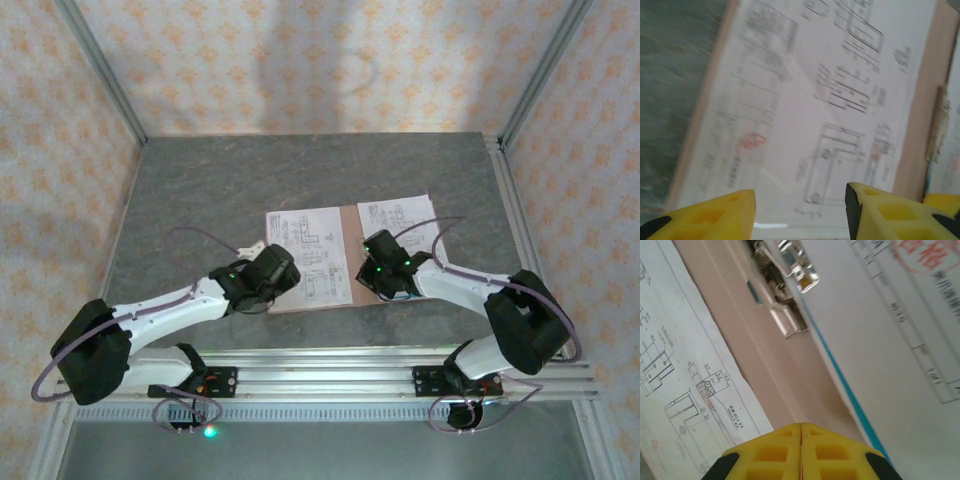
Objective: Put the files into the folder
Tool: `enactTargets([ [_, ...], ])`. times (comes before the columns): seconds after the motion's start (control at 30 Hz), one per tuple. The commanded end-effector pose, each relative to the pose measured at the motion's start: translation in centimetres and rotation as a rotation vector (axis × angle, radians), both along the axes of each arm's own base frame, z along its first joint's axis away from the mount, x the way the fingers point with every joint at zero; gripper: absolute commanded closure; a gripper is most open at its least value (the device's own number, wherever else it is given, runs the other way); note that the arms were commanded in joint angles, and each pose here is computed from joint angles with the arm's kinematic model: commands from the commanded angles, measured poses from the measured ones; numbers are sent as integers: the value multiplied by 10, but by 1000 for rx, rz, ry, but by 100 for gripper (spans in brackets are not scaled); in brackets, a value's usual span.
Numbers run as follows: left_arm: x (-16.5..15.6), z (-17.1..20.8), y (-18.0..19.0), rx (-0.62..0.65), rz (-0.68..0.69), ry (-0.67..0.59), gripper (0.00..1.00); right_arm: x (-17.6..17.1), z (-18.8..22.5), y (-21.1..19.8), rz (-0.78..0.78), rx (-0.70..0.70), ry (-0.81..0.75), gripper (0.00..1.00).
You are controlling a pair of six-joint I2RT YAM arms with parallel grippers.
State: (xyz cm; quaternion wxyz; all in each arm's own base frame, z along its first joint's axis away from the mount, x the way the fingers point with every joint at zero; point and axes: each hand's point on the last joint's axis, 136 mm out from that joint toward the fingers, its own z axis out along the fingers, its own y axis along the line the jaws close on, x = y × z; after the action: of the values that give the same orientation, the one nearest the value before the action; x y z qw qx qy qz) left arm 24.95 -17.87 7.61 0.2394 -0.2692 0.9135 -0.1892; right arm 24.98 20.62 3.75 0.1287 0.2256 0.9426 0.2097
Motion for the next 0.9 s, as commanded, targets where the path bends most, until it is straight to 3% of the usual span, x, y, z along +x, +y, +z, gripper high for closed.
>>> enactTargets([
  [0.0,-17,-24,24,66,-53,89,49,7,-3,0,-20,-28,-14,95],
  [0.27,-9,-41,36,49,-104,126,47,-1,-29,-7,-22,-79,44,97],
  [0.6,1,-54,34,121,-180,166,46,-20,-54,-27,-30,-158,108,100],
  [0.87,11,-51,12,26,-223,112,47,-22,-59,-27,-25,-168,128,100],
])
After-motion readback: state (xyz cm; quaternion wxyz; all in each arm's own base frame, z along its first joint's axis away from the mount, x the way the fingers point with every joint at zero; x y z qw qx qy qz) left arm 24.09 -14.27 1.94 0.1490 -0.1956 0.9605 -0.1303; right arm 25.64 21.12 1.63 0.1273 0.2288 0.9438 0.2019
